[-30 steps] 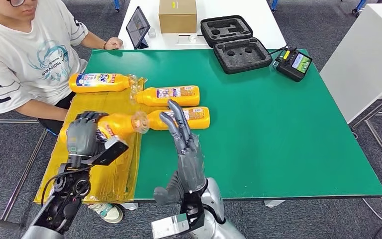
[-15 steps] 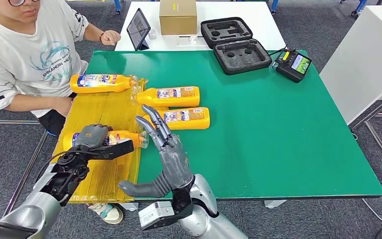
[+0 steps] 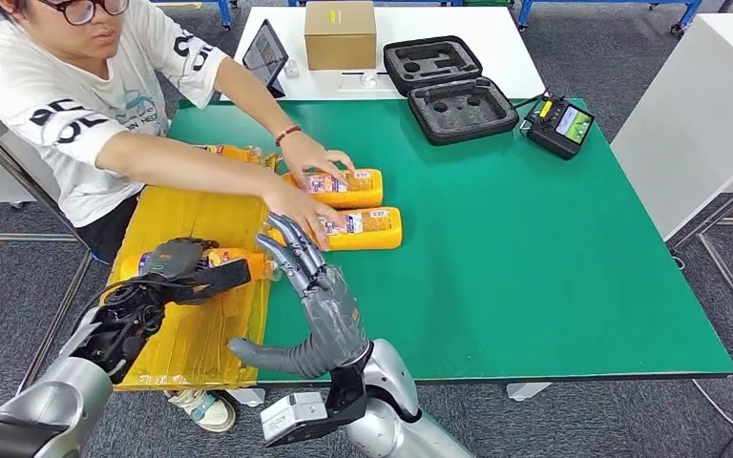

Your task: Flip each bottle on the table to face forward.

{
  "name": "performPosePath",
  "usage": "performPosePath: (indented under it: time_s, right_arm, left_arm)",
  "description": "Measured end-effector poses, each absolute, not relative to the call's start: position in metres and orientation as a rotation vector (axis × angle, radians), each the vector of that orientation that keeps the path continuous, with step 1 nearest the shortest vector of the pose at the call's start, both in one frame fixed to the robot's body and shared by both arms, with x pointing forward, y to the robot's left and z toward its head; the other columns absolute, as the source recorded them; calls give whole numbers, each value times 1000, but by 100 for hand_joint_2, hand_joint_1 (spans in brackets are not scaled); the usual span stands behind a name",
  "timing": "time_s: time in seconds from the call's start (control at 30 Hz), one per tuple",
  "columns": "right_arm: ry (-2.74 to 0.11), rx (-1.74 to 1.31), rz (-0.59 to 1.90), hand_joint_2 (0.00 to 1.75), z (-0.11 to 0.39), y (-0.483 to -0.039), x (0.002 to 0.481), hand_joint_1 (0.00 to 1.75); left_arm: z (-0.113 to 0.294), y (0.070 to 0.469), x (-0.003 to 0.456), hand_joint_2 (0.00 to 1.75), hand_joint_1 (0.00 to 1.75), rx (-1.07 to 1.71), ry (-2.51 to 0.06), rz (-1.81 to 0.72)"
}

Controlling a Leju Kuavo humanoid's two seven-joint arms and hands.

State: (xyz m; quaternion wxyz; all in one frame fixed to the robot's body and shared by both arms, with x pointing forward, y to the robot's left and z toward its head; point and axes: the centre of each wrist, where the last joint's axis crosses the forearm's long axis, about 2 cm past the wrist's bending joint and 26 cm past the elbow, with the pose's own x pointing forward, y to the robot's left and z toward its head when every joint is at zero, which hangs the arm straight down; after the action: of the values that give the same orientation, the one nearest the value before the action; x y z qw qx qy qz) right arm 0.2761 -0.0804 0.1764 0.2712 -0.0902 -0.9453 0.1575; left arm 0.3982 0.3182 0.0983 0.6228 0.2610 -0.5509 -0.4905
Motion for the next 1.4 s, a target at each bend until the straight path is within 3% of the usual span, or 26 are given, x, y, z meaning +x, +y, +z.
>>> performPosePath:
  time_s: [0.03, 0.17, 0.33, 0.6, 0.83, 0.97, 1.13, 1.23, 1.4]
  right_arm:
    - [-2543, -242, 427, 175, 176, -81, 276, 0]
    - [-2534, -242, 435, 175, 173, -82, 275, 0]
    - [-2519, -244, 444, 175, 168, -83, 274, 0]
    - [-2506, -243, 454, 175, 164, -83, 273, 0]
    - [-2490, -259, 473, 175, 160, -83, 271, 0]
    - [-2429, -324, 547, 175, 157, -83, 271, 0]
    - [-2092, -549, 857, 175, 143, -90, 273, 0]
    - [-1843, -671, 1013, 175, 131, -102, 277, 0]
    - [-1662, -748, 1089, 175, 117, -124, 282, 0]
  left_arm:
    - [98, 319, 398, 175, 0, 566, -1276, -1111]
    - [99, 322, 399, 0, 0, 463, -1314, -1061]
    - [100, 326, 400, 0, 0, 251, -1389, -922]
    - [100, 329, 399, 0, 0, 177, -1411, -833]
    - [98, 332, 397, 0, 0, -98, -1491, -430]
    - [91, 335, 391, 175, 0, -4, -1611, -39]
    - [77, 349, 370, 175, 0, 476, -1748, 320]
    - [74, 358, 354, 175, 0, 668, -1786, 404]
    - [85, 370, 333, 175, 0, 867, -1844, 477]
